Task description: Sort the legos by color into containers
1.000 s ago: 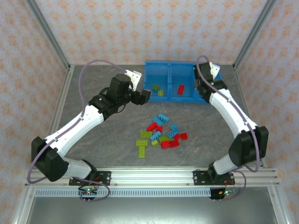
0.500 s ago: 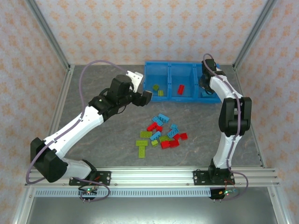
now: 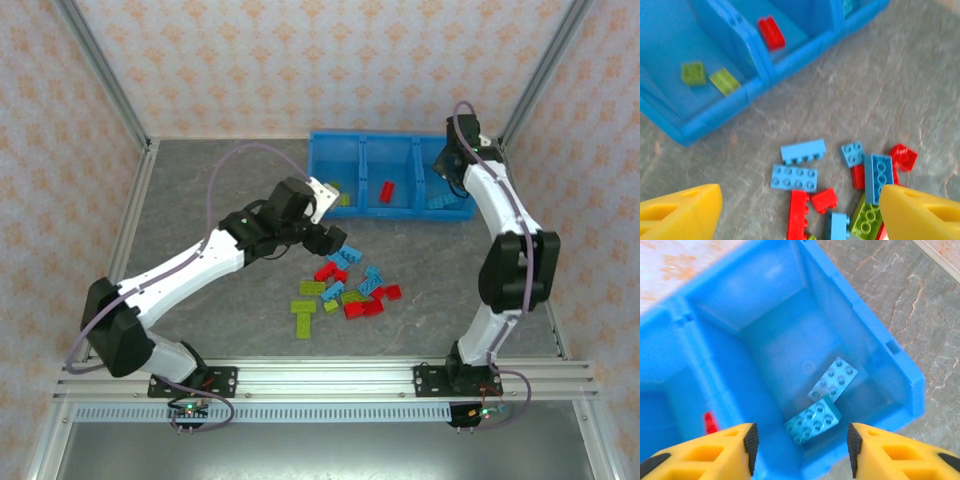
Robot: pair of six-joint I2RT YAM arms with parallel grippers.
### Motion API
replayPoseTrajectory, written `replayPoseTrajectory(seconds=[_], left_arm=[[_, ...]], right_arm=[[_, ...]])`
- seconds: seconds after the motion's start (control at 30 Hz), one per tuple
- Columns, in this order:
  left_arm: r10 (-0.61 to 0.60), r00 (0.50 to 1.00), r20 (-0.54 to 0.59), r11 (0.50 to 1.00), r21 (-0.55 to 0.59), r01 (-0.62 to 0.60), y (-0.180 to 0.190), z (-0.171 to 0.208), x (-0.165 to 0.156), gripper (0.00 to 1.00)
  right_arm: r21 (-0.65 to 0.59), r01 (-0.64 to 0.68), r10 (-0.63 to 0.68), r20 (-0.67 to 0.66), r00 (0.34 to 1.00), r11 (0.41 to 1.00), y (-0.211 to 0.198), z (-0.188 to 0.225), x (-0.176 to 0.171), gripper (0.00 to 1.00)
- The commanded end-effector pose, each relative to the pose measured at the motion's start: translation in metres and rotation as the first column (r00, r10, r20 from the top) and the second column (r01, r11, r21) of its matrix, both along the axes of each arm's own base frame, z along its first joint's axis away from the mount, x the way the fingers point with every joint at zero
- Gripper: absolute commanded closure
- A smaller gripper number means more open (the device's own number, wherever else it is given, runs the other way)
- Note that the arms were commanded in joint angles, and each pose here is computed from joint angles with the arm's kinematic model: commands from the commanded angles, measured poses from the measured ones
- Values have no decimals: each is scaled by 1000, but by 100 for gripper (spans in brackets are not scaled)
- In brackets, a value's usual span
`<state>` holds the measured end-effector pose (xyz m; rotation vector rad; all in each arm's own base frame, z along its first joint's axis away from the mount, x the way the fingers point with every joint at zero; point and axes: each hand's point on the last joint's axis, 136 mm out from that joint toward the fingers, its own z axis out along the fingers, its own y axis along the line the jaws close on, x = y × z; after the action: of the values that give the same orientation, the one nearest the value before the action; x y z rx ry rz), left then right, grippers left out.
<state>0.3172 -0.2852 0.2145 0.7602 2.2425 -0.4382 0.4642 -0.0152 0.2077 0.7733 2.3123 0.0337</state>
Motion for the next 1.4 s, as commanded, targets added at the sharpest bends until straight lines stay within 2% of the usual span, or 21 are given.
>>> replayPoseTrajectory(seconds=[0.0,0.2,0.3,0.47,0.6,0.67,0.97,1.13,1.3,1.37], left_arm=[[-1,984,-176,991,130,24,5,-45,-18,20],[64,932,-356,947,316,56,18,-116,-27,27],[89,913,-398,928,365,68,20,-137,-28,30],[76,903,-423,936,341,81,9,-152,-25,38],[104,905,-413,927,369,62,11,-159,-19,47],[121,892,-435,918,392,66,13,-174,-19,52],[118,862,-493,929,360,79,4,-192,-25,61],[125,872,-473,931,360,62,5,-189,-22,68],[119,893,-433,943,331,35,2,-169,-16,87],[110,905,-411,955,297,19,-1,-151,-13,90]], right_arm=[[124,-75,69,56,996,989,22,24,-36,43],[261,-189,203,-25,979,947,53,4,-91,37],[245,-203,229,-80,970,948,55,-2,-110,36],[222,-204,229,-95,969,954,53,-1,-115,35],[244,-210,236,-82,968,947,59,2,-107,35],[247,-221,247,-81,966,944,64,3,-104,34],[224,-261,290,-110,951,939,78,0,-101,34],[227,-268,296,-100,950,936,82,4,-101,34],[227,-267,294,-95,951,936,82,8,-102,34],[232,-267,295,-93,951,935,83,10,-103,34]])
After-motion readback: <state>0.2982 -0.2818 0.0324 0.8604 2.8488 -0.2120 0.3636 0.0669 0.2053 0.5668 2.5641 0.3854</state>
